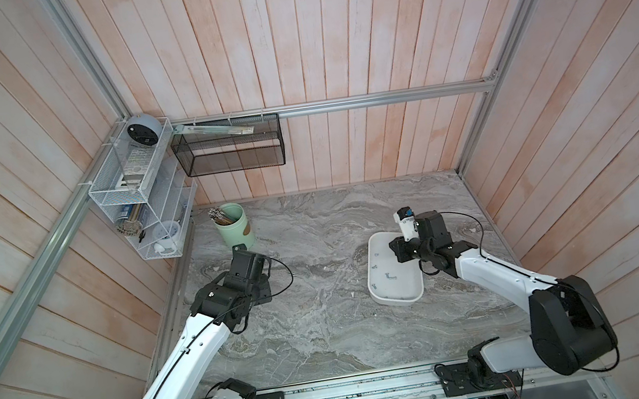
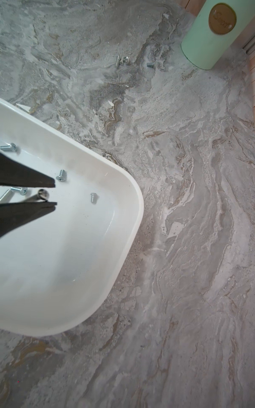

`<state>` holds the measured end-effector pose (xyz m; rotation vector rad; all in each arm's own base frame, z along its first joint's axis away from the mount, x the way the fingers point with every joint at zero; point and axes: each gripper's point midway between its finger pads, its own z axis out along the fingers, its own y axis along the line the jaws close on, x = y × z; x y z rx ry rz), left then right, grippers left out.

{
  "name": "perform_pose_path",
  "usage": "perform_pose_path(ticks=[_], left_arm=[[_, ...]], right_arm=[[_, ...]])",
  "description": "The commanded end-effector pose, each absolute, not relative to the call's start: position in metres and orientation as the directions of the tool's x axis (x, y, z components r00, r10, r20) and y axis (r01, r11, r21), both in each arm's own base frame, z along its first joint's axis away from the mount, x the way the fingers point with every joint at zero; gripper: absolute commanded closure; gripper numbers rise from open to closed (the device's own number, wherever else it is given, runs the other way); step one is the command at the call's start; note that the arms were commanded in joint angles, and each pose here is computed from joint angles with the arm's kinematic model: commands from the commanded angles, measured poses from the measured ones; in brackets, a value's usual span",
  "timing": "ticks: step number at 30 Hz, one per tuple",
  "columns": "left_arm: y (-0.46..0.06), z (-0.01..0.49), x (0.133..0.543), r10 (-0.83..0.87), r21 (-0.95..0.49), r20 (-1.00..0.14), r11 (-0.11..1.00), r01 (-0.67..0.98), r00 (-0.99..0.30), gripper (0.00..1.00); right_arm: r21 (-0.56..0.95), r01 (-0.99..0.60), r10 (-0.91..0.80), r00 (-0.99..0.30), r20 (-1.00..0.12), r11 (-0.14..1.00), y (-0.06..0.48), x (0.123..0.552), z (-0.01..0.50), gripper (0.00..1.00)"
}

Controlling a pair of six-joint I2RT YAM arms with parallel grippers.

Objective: Put the screws on the desktop into the storage box
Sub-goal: Place the screw in the storage box, then adjust the screw at the center of the board.

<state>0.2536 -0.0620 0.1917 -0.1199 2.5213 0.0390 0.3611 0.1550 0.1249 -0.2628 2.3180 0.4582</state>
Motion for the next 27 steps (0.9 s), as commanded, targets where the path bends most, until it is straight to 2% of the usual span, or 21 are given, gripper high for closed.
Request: perform_pose_path(ticks=[1, 4, 6, 10, 17, 27], left_arm=[[-0.06, 0.188, 0.255, -0.075, 0.01, -0.579, 0.995, -0.1, -0.812, 0.5], [-0.062, 0.187, 0.255, -0.076, 0.004, -0.574, 0.995, -0.096, -0.815, 0.5], [-0.062, 0.185, 0.256, -0.076, 0.01, -0.567, 0.995, -0.099, -0.82, 0.5], [-0.066, 0.184, 0.259, -0.104, -0.015, -0.554, 0.993, -0.115, -0.826, 0.5], [-0.118, 0.166, 0.298, -0.208, -0.229, -0.507, 0.968, -0.101, -0.836, 0.5], [-0.168, 0.1, 0.37, -0.183, -0.248, -0.391, 0.965, -0.088, -0.902, 0.53]], right_arm=[[0.219, -0.308, -0.07, -0.709, -0.702, 0.926, 0.153, 0.366, 0.124, 0.72], [0.222, -0.309, -0.066, -0.706, -0.705, 0.925, 0.153, 0.365, 0.124, 0.5], [0.236, -0.319, -0.056, -0.692, -0.719, 0.918, 0.155, 0.363, 0.129, 0.45], [0.27, -0.361, -0.027, -0.641, -0.767, 0.893, 0.161, 0.356, 0.142, 0.43], [0.266, -0.386, -0.012, -0.586, -0.811, 0.883, 0.16, 0.348, 0.151, 0.43], [0.254, -0.402, -0.024, -0.571, -0.821, 0.88, 0.159, 0.343, 0.158, 0.43]])
